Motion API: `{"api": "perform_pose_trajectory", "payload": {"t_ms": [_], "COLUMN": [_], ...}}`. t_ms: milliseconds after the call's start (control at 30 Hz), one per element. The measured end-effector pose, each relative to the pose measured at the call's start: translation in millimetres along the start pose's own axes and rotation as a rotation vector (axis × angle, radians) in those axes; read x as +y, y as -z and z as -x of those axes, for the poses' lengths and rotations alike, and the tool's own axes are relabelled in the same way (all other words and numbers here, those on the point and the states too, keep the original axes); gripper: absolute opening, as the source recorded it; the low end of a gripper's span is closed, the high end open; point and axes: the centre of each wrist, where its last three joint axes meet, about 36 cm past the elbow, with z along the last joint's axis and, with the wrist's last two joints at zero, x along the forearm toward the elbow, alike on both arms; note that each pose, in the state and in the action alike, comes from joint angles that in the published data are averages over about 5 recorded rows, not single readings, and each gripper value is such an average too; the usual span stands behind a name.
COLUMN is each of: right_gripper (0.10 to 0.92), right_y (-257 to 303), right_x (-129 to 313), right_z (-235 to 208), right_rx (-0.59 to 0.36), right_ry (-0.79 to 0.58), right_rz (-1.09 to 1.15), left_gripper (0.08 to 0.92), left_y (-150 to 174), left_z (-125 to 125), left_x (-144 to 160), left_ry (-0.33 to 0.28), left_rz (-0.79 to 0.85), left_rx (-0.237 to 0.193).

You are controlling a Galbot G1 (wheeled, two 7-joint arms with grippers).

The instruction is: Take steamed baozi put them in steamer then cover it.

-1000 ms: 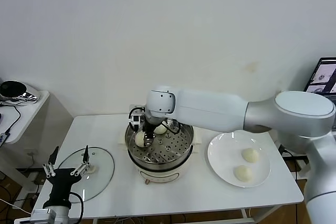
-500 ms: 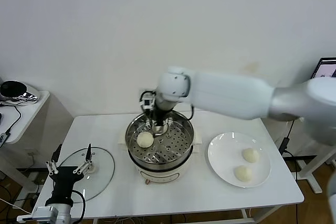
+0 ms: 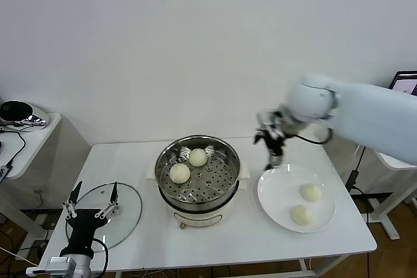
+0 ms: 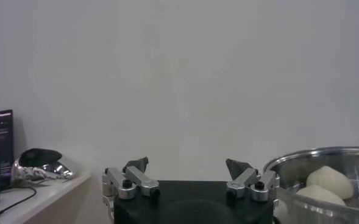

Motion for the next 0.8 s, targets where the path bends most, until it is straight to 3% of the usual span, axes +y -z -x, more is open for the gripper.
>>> {"api": "perform_pose_trajectory", "payload": {"t_ms": [333, 800], "right_gripper": [0.823, 0.823], "right_y": [-64, -82], "right_x": [65, 106], "right_z": [48, 122], "right_rx": [0.058, 0.087], "right_ry": [0.049, 0.11], "right_rz": [0.012, 0.01], "left_gripper": [0.823, 0.823], "left_y": [-6, -8], "left_z": [-4, -12], "left_x": [-1, 2], "left_ry": [0.008, 0.029], "left_rz": [0.013, 0.021], "left_rx": [0.023, 0.037]}}
